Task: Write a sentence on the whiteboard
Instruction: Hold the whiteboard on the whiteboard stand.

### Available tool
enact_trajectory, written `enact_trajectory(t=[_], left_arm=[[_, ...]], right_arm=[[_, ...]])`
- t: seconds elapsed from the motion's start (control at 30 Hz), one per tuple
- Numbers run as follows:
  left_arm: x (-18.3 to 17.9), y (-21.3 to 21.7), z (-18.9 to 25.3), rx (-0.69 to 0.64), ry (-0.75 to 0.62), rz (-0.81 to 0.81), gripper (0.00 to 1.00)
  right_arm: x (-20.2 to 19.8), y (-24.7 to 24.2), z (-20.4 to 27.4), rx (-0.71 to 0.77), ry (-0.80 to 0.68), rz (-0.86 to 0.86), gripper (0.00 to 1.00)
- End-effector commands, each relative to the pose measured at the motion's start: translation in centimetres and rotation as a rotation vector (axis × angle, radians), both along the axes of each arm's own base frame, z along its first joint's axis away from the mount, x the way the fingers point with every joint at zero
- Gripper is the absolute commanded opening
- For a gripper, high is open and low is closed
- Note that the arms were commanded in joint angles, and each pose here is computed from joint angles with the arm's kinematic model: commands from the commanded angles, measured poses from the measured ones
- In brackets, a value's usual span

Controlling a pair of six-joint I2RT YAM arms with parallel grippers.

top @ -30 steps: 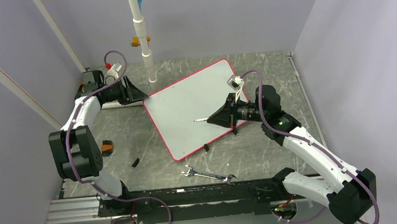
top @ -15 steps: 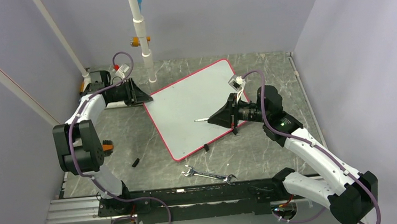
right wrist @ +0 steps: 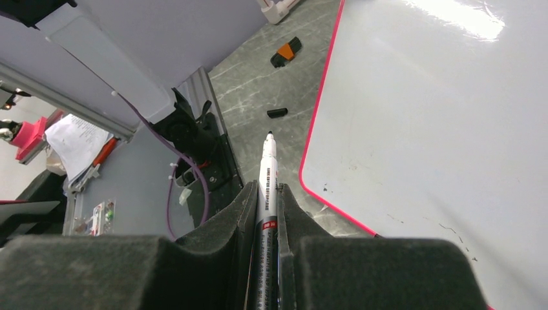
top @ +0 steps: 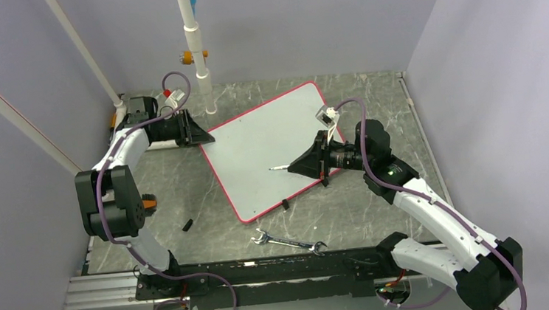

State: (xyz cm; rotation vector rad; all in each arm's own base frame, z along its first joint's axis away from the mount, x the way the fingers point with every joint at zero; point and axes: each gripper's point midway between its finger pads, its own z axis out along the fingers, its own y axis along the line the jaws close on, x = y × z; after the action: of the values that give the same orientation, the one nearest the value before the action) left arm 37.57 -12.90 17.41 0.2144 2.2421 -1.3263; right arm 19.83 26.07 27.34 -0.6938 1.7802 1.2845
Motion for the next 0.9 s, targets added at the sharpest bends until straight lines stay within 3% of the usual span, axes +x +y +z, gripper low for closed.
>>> enact_trajectory(t=[0.0, 0.17, 0.37, 0.87], left_arm=[[0.1, -0.7, 1.9, -0.018, -0.072, -0.054, 0.28], [-0.3, -1.2, 2.3, -0.007, -0.095, -0.075, 0.19], [-0.9, -1.7, 3.5, 0.009, -0.161, -0.100, 0.00], [-3.1, -3.2, 5.8, 0.186, -0.358, -0.114, 0.00]], right_arm=[[-0.5, -0.1, 1.4, 0.023, -0.062, 0.020, 0.00], [-0.6, -0.2, 1.2, 0.022, -0.057, 0.017, 0.00], [-0.7, -0.3, 1.3, 0.023, -0.056, 0.015, 0.00], [-0.2, -0.5, 1.2, 0.011, -0.055, -0.013, 0.00]])
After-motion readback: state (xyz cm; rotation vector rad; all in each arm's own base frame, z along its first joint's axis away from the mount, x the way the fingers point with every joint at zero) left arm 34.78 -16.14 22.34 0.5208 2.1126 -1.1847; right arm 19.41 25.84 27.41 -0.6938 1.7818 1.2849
